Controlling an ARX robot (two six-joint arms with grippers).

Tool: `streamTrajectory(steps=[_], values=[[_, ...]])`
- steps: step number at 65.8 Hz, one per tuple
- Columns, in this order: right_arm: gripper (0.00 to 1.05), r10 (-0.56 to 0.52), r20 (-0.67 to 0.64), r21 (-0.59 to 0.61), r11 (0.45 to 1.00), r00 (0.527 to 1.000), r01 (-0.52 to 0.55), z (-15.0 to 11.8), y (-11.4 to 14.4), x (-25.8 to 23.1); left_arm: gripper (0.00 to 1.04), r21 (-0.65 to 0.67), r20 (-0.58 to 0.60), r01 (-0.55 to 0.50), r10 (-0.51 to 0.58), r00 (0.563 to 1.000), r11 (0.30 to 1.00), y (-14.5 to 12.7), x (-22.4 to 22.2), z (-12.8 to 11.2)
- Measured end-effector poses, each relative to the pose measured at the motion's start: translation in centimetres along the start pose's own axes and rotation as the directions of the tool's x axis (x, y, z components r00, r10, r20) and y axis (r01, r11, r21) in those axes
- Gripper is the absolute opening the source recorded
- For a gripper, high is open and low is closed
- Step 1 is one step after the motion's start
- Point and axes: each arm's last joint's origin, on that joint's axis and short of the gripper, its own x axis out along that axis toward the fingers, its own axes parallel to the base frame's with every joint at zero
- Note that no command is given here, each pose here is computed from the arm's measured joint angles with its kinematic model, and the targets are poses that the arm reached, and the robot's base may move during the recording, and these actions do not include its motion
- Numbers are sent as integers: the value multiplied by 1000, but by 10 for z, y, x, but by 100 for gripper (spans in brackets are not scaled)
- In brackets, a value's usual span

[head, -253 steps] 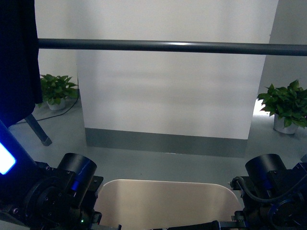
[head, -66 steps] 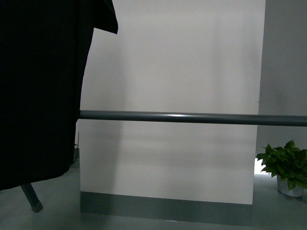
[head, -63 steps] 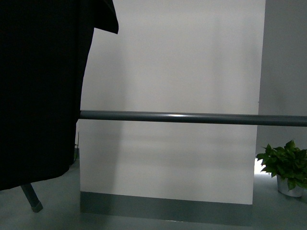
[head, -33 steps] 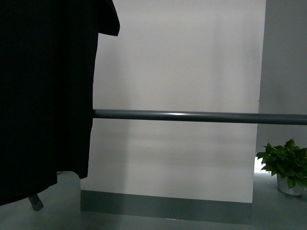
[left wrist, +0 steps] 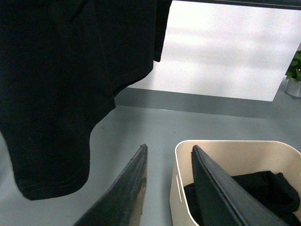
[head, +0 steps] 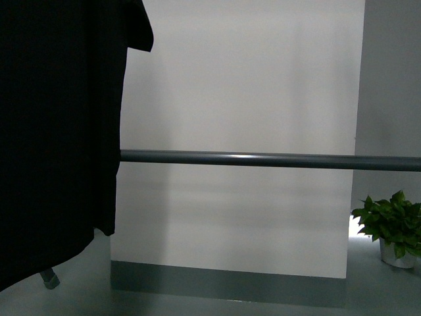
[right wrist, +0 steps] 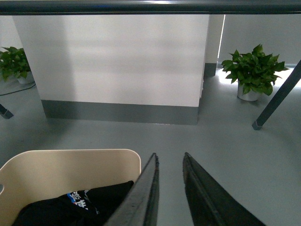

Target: Move hamper under clothes hanger

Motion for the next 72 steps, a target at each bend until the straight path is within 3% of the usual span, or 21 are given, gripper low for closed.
streamTrajectory(steps=[27, 32, 72], values=[[87, 0, 0, 0, 1000, 1000, 0, 0, 0, 0, 100, 0, 0, 0, 0, 1000, 1000, 0, 0, 0], [98, 0, 0, 0, 1000, 1000, 0, 0, 0, 0, 98, 0, 0, 0, 0, 1000, 1000, 0, 0, 0], [97, 0, 0, 1, 1000, 1000, 0, 0, 0, 0, 98, 1, 1, 0, 0, 1000, 1000, 0, 0, 0]])
